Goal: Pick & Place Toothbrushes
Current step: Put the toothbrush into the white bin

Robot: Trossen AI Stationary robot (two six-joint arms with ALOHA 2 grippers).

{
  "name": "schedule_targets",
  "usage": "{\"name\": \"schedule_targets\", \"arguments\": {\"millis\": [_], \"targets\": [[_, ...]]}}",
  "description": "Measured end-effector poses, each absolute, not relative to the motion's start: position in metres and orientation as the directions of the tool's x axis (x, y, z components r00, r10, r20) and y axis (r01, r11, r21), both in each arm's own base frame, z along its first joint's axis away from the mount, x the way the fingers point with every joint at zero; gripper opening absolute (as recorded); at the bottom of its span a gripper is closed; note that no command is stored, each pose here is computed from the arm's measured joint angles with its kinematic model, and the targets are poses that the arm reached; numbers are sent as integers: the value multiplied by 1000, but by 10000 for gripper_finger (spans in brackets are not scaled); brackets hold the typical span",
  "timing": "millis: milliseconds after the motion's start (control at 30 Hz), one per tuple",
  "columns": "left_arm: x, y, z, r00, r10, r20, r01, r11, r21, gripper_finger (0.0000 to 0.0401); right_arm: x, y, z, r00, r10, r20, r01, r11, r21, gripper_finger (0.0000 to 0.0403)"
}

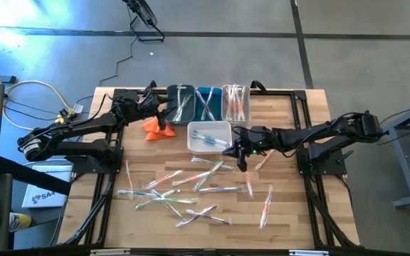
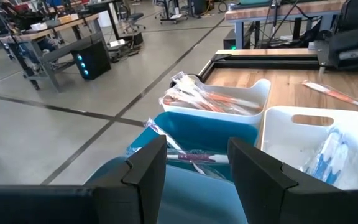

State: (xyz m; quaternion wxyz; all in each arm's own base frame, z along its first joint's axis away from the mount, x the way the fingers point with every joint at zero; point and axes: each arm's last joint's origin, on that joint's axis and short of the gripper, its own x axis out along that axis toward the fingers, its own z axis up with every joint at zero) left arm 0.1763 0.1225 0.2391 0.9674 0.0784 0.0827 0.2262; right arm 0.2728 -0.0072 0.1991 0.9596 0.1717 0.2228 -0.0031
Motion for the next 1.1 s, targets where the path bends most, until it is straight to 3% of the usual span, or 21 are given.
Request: {"name": "schedule_targets", "arguments": {"millis": [700, 1100], "targets": [[176, 122, 239, 884, 450, -125, -424, 886, 189, 167, 256, 1, 176, 719, 225, -657, 341, 710, 616, 9], [176, 122, 239, 884, 450, -124, -424, 886, 189, 167, 256, 0, 175, 721, 189, -667, 359, 721, 593, 9]]}}
